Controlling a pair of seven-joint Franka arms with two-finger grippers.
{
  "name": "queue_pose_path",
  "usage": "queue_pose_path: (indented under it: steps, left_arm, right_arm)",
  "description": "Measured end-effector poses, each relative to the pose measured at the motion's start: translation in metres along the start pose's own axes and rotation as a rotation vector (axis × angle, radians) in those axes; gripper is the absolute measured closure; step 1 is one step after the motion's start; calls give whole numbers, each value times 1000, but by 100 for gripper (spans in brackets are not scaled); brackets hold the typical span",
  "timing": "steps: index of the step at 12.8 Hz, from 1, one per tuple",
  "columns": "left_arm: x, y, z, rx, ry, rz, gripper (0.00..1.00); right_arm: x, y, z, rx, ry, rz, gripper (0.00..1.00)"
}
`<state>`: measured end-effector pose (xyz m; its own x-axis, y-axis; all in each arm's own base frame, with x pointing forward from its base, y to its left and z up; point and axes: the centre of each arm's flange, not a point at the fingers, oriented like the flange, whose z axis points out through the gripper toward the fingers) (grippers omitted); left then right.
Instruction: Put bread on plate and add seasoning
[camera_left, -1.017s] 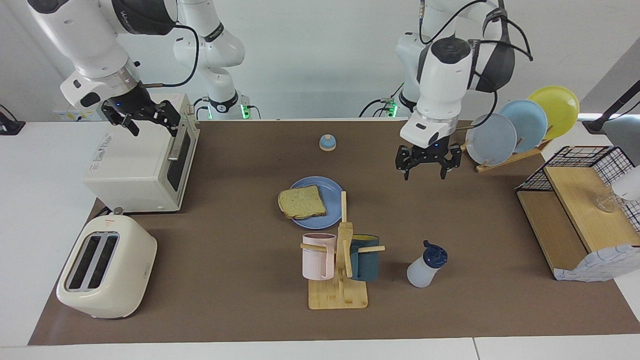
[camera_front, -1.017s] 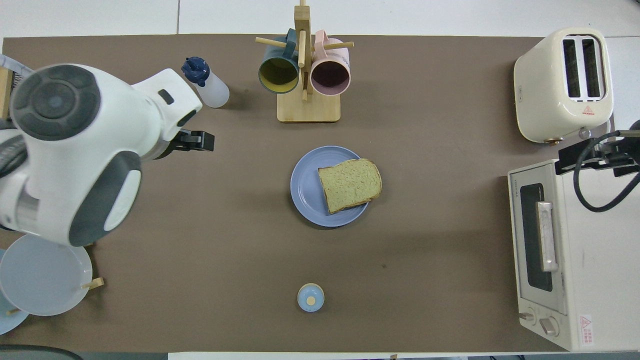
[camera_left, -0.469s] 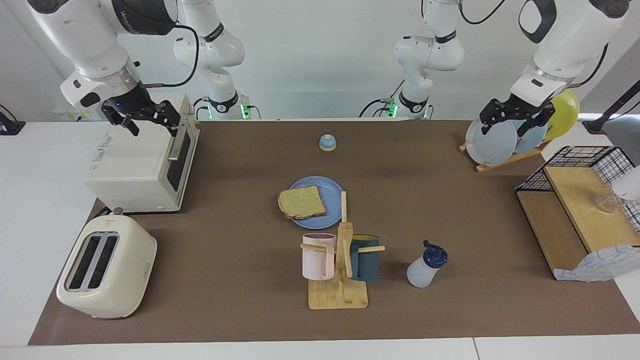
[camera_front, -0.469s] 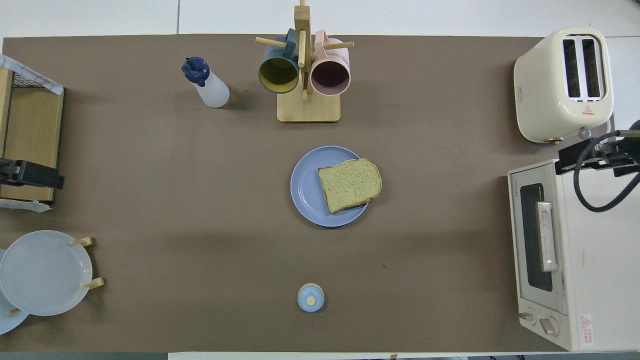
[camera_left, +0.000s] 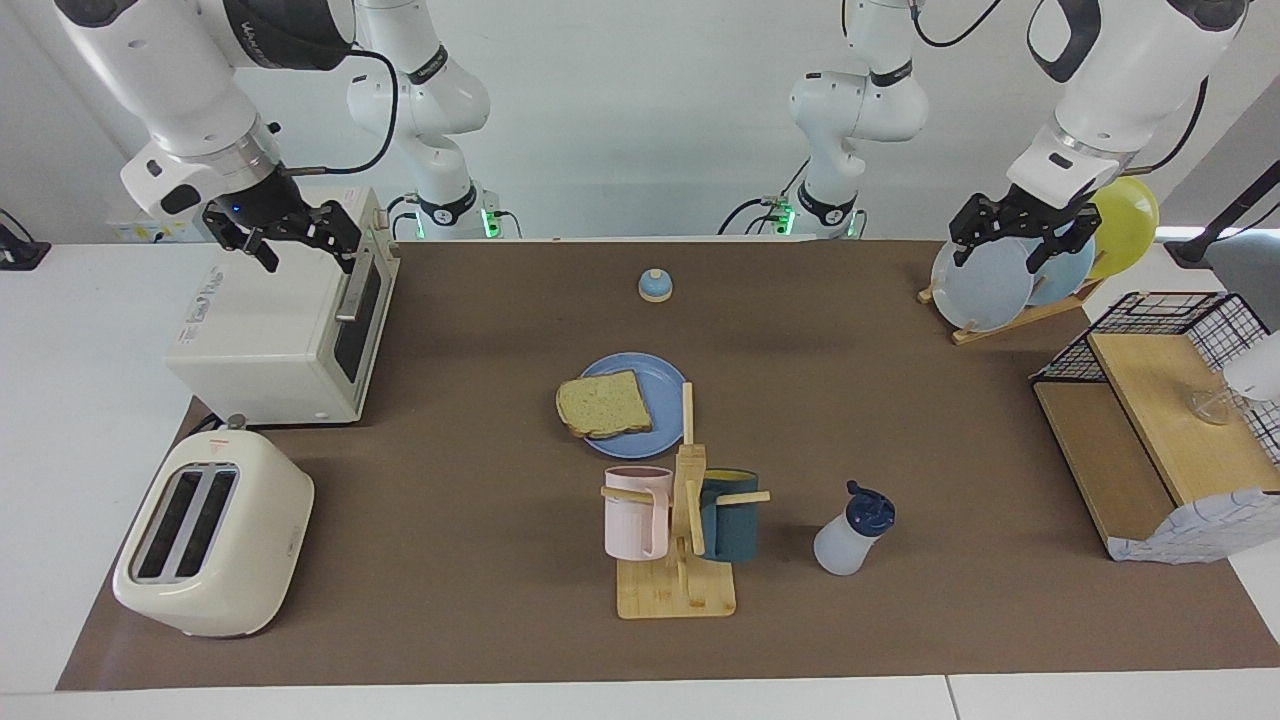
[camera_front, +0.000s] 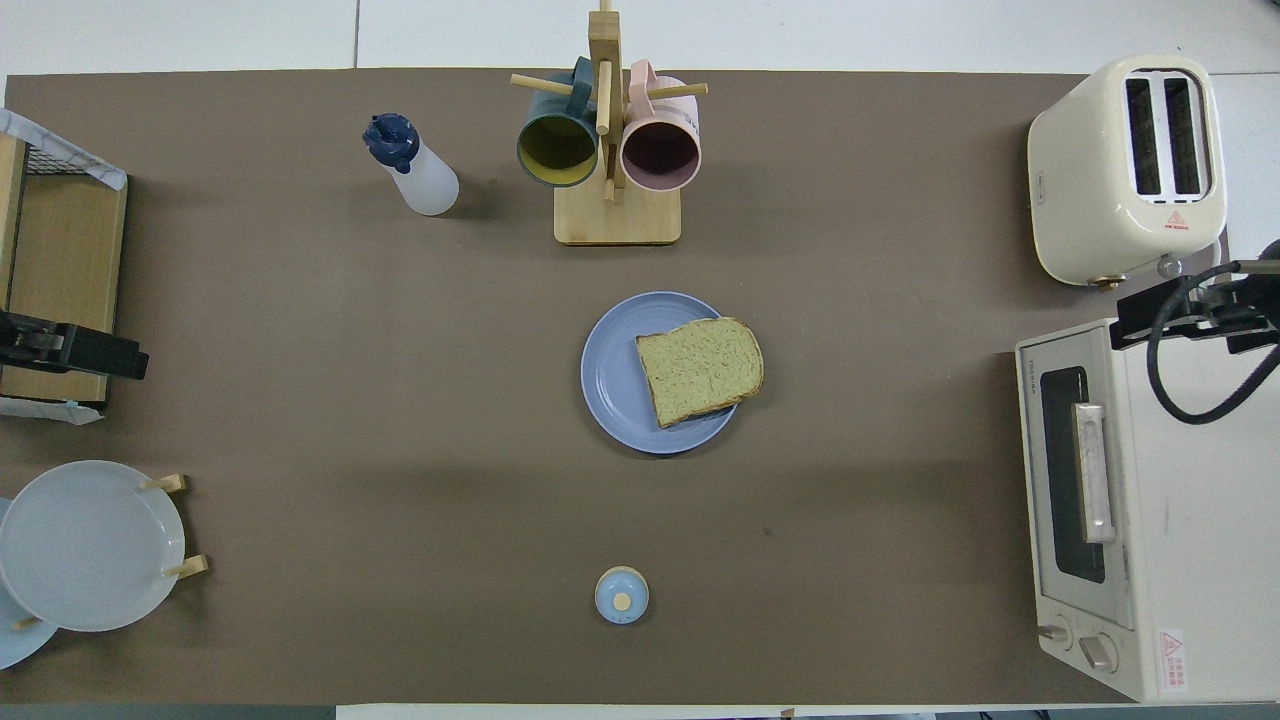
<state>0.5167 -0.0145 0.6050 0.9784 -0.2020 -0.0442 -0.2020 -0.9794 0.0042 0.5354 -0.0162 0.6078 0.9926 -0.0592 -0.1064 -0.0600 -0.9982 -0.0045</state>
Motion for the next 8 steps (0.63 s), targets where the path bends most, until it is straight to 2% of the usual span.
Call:
queue_pose_path:
  steps: [3, 6, 8]
  left_arm:
    - [-4, -14, -16, 10, 13, -36, 0]
    - [3, -8, -38, 22, -20, -35, 0]
    - [10, -6, -35, 23, -28, -30, 0]
  right_arm:
    - [0, 0, 0, 0, 0, 0, 0]
    - [0, 0, 0, 0, 0, 0, 0]
    - [0, 0, 0, 0, 0, 0, 0]
